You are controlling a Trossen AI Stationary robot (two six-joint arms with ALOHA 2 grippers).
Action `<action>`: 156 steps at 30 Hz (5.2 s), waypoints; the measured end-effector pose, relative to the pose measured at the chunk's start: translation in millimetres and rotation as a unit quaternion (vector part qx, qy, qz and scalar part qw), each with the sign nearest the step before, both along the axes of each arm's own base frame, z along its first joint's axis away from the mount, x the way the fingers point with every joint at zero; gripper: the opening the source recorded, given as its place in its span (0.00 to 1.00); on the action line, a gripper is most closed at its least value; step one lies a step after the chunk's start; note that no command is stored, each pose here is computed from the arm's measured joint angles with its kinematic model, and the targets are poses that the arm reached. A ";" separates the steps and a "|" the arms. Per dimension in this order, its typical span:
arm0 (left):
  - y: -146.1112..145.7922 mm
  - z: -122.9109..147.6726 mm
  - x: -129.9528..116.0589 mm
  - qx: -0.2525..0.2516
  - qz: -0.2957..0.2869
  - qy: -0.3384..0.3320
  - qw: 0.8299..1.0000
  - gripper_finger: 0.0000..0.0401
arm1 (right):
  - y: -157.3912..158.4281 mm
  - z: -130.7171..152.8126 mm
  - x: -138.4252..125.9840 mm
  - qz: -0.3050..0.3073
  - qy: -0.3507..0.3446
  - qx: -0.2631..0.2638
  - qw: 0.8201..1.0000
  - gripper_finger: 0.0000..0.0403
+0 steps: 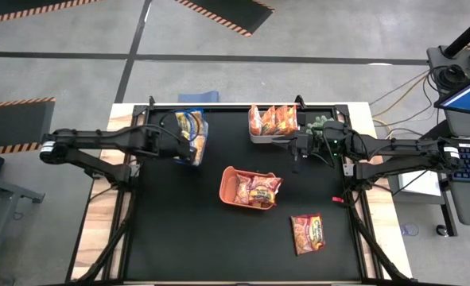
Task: Sort Maruchan noodles
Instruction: Put the blue noodle packet into the transparent bin
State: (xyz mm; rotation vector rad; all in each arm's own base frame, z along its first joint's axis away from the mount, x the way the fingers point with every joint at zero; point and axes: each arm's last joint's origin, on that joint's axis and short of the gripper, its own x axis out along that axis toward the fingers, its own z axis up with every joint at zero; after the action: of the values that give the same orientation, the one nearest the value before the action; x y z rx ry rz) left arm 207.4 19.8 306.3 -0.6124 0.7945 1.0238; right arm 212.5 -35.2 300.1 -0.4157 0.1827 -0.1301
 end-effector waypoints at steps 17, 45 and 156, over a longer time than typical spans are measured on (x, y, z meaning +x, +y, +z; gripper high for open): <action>-0.8 -13.5 5.6 -0.043 0.013 0.043 0.998 0.70 | -0.1 0.0 0.0 0.000 0.000 0.000 1.000 0.08; 6.8 -75.0 -34.2 -0.008 0.056 -0.109 0.992 0.62 | -0.1 0.0 0.0 0.000 0.001 -0.003 1.000 0.08; 42.0 -143.8 39.9 0.242 0.258 -0.135 0.926 0.00 | -0.1 0.0 0.0 0.002 0.002 -0.015 1.000 0.08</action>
State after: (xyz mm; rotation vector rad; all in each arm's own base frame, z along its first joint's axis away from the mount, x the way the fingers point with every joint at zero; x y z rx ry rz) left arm 247.3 61.8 162.4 -0.5241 0.1115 1.5160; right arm 212.5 -35.3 300.1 -0.4454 0.1845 -0.1280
